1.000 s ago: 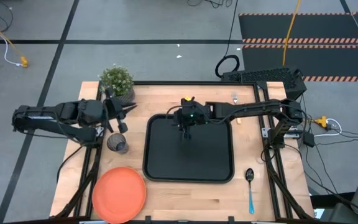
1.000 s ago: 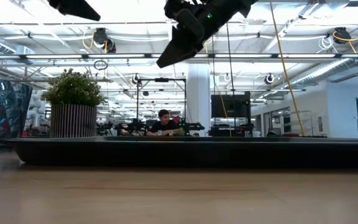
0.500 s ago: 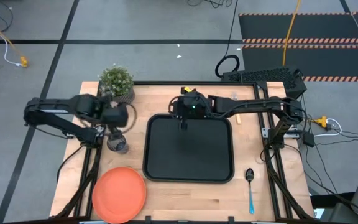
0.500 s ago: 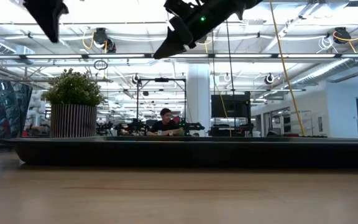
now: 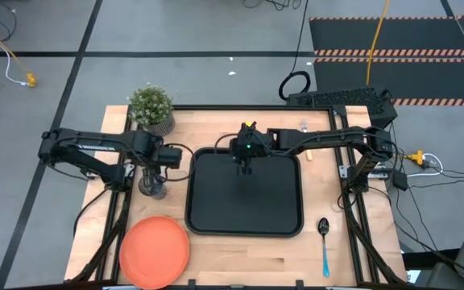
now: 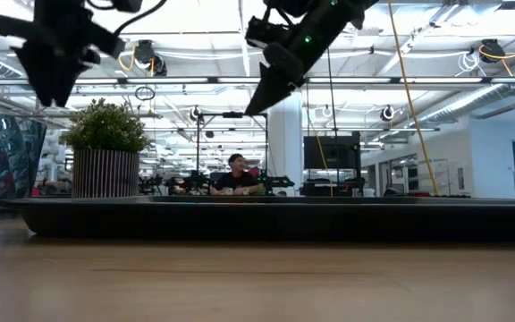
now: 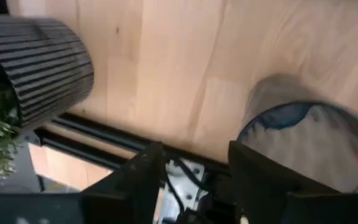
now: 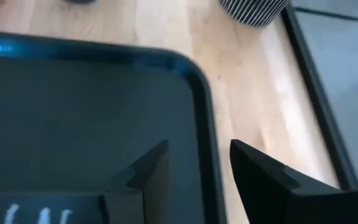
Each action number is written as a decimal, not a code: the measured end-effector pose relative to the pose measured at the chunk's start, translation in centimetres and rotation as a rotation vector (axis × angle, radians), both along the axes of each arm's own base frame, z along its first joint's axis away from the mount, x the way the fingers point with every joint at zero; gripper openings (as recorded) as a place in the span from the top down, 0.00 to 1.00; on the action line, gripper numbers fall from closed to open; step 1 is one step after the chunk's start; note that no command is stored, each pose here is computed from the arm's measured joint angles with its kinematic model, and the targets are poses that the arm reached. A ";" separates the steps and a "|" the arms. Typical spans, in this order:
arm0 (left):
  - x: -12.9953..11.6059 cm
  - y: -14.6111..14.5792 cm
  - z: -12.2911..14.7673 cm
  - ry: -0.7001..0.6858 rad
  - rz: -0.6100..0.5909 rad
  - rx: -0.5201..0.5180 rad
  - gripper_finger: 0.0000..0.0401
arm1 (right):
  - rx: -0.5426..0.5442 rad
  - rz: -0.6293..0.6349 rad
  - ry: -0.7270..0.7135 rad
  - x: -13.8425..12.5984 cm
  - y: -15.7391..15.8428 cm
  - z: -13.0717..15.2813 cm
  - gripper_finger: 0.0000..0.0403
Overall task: Pick and place plate/cup/fork/spoon on tray
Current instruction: Put the blue cup on the black tray
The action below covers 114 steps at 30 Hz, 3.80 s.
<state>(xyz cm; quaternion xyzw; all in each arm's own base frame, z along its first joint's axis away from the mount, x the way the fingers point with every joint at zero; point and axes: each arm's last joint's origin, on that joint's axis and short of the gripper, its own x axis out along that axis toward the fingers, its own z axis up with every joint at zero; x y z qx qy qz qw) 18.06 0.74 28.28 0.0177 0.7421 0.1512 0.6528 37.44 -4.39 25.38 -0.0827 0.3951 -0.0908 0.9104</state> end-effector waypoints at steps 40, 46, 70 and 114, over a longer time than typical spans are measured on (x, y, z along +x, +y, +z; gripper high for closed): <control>1.3 3.0 0.4 -0.170 0.044 -0.160 0.98 | -0.099 -0.224 -0.014 -5.2 0.2 2.5 0.48; 2.7 3.8 5.3 -0.414 0.034 -0.121 0.98 | -0.047 -0.283 -0.153 -9.2 0.5 6.1 0.48; 14.0 6.0 -3.5 -0.243 -0.150 -0.260 0.94 | 0.031 -0.278 -0.223 -12.0 1.5 1.5 0.48; 11.7 5.1 3.2 -0.413 -0.261 -0.193 0.66 | -0.056 -0.058 -0.135 -8.8 5.2 -1.7 0.48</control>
